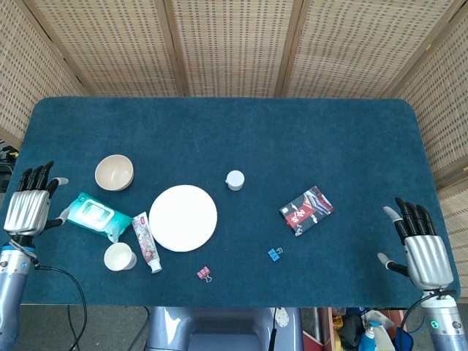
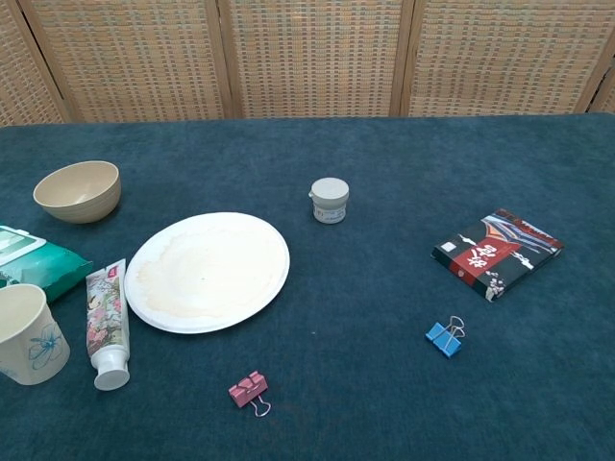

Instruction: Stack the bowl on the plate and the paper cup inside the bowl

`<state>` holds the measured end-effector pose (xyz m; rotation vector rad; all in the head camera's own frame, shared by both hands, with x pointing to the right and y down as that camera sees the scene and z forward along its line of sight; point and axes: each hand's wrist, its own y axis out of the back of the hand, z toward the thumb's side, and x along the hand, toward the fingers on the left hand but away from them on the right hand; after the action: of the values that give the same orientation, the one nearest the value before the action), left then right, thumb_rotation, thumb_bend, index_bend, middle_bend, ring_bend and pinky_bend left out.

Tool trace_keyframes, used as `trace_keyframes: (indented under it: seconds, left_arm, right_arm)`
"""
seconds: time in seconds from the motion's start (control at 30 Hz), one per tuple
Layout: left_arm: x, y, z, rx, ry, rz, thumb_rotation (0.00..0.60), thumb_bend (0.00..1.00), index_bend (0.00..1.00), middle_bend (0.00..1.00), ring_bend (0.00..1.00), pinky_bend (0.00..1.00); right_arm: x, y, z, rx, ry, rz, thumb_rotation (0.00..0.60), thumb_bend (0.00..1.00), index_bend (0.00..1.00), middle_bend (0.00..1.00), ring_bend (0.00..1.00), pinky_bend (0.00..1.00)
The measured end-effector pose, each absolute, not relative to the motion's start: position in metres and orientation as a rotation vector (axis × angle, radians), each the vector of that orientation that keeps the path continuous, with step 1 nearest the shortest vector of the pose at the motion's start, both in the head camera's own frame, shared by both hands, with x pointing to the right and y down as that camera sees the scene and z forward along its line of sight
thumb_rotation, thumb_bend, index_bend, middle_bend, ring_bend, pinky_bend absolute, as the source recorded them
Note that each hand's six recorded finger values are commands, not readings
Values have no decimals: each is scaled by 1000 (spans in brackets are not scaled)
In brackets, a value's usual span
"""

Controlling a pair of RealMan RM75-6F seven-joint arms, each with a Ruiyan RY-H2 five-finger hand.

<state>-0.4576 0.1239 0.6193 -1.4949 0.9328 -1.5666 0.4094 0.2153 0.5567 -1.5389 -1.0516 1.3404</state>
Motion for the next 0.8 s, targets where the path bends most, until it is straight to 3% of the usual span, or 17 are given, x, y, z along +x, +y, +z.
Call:
trace_keyframes:
  seconds: [0.4, 0.8]
  left_arm:
    - [-446, 78, 657, -1498, 795, -1643, 600, 304, 327, 0, 0, 0]
    - [-419, 73, 697, -1531, 670, -1702, 600, 324, 374, 0, 0, 0]
  right_arm:
    - [415, 214, 556, -1545, -1077, 1346, 600, 125, 102, 0, 0, 0]
    - [422, 212, 554, -1550, -1108, 1353, 600, 126, 102, 0, 0, 0]
